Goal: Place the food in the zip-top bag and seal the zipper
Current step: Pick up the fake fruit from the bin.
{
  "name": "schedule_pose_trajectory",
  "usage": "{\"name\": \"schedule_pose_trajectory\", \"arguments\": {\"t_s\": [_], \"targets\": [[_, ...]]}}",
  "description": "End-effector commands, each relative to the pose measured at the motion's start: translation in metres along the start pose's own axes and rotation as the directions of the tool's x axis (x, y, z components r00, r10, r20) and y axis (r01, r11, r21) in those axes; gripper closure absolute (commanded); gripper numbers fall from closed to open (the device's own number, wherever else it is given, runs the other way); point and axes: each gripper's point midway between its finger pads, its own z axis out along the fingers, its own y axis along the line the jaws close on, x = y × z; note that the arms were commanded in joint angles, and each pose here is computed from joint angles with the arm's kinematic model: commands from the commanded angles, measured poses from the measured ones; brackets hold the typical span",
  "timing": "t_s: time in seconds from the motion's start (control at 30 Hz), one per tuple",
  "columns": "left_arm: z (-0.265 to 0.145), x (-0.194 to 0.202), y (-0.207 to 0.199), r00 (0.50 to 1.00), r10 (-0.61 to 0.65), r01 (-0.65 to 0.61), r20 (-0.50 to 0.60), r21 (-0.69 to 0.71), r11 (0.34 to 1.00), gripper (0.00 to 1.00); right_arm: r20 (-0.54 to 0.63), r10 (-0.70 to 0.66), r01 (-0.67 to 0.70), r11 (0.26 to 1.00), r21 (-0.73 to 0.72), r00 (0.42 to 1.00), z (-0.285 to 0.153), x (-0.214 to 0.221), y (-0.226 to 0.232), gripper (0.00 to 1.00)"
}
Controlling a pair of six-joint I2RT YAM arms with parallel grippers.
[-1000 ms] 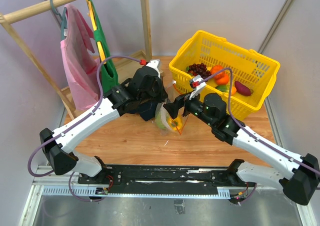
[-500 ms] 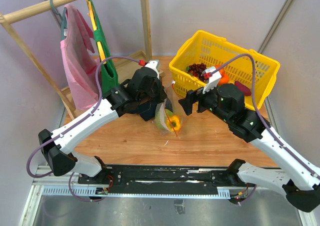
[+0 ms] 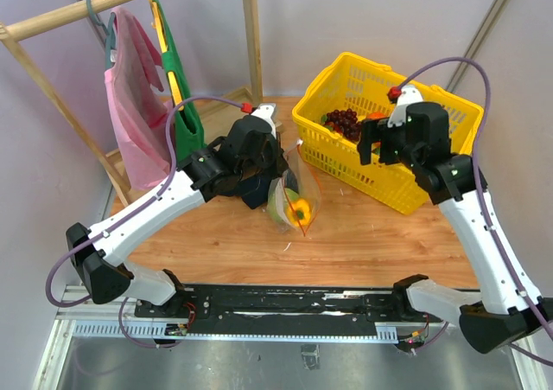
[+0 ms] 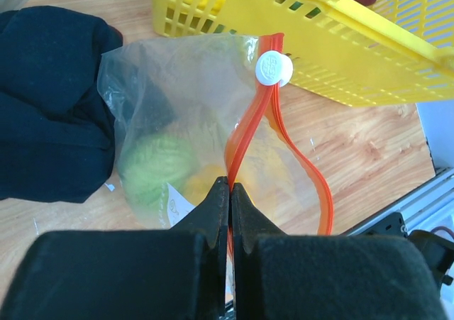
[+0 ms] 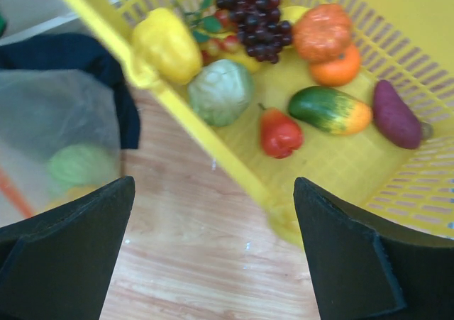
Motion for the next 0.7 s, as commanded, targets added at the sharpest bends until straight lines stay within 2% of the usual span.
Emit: {"name": "schedule_pose_trajectory", "arguments": {"t_s": [0.0, 0.33, 0.5, 0.67], "targets": [[-0.015, -0.015, -0.006, 0.999, 0.022, -0.024, 0.048, 0.038, 0.999, 1.0, -0.044, 0.026, -0.025, 0.999, 0.043, 0.999, 0.005, -0.002, -0.035, 0.05], [-0.017, -0.018, -0.009, 0.997, 0.051, -0.055, 0.06, 0.06, 0.997, 1.0, -0.088, 0.201, -0.191, 0.976, 0.104, 0.976, 0.043, 0.012, -0.113, 0.05], [-0.016, -0.015, -0.01, 0.997, 0.056, -0.06, 0.058, 0.072, 0.996, 1.0, -0.151, 0.276, -0.262, 0.959, 0.103, 0.949, 0.082, 0.031, -0.145, 0.05], [-0.017, -0.015, -0.01, 0.996, 0.064, -0.068, 0.055, 0.072, 0.995, 1.0, -0.224, 0.277, -0.259, 0.96, 0.107, 0.934, 0.118, 0.047, -0.165, 0.04]]}}
